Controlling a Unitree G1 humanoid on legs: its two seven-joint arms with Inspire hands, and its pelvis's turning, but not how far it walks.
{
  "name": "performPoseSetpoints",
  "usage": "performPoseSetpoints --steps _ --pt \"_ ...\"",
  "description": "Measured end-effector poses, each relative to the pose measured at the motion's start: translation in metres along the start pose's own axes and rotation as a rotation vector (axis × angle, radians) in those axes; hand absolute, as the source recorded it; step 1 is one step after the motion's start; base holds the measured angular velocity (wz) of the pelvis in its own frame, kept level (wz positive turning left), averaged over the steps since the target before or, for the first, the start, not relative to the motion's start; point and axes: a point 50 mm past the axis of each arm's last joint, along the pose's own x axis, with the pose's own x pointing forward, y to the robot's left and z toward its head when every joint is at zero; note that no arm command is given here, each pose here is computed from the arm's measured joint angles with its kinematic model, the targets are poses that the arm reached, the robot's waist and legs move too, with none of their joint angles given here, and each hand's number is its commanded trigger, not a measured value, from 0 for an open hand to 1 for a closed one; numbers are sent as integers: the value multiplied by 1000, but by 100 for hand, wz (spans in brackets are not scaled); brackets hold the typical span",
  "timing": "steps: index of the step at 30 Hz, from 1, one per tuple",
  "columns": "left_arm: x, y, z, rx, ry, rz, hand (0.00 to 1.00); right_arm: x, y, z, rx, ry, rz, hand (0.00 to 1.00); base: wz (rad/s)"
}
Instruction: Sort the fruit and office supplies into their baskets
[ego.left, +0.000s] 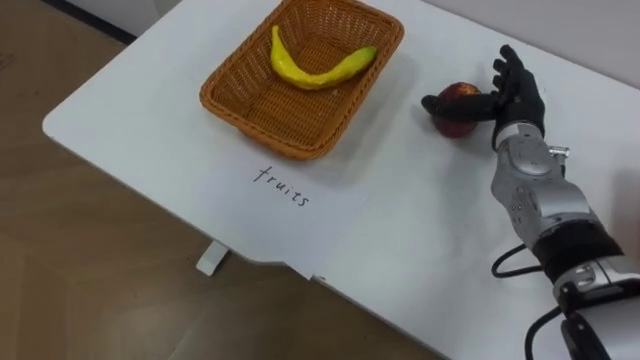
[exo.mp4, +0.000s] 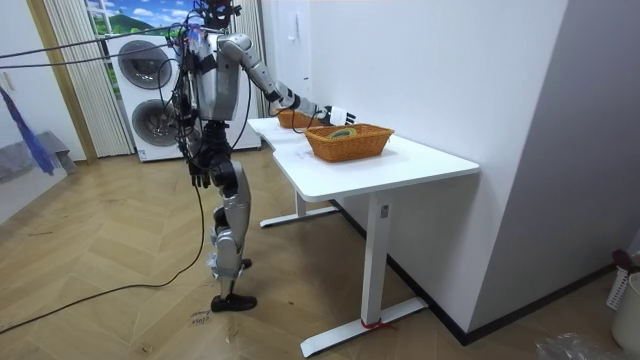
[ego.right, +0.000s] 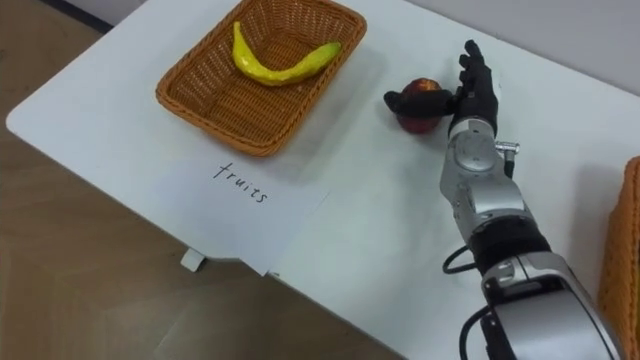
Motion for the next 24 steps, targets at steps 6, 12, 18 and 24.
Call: performPoseSetpoints --steps 6,12,18,24 --pt "1 1 1 3 0 -4 0 1 -3 1 -76 -20 28 0 0" --pt "2 0 0 7 10 -9 0 -1 2 -4 -195 -32 59 0 -2" --pt "5 3 6 -6 10 -9 0 -2 5 -11 -314 -38 78 0 -4" --pt "9 6 13 -17 1 -3 0 -2 1 -16 -331 -25 61 0 0"
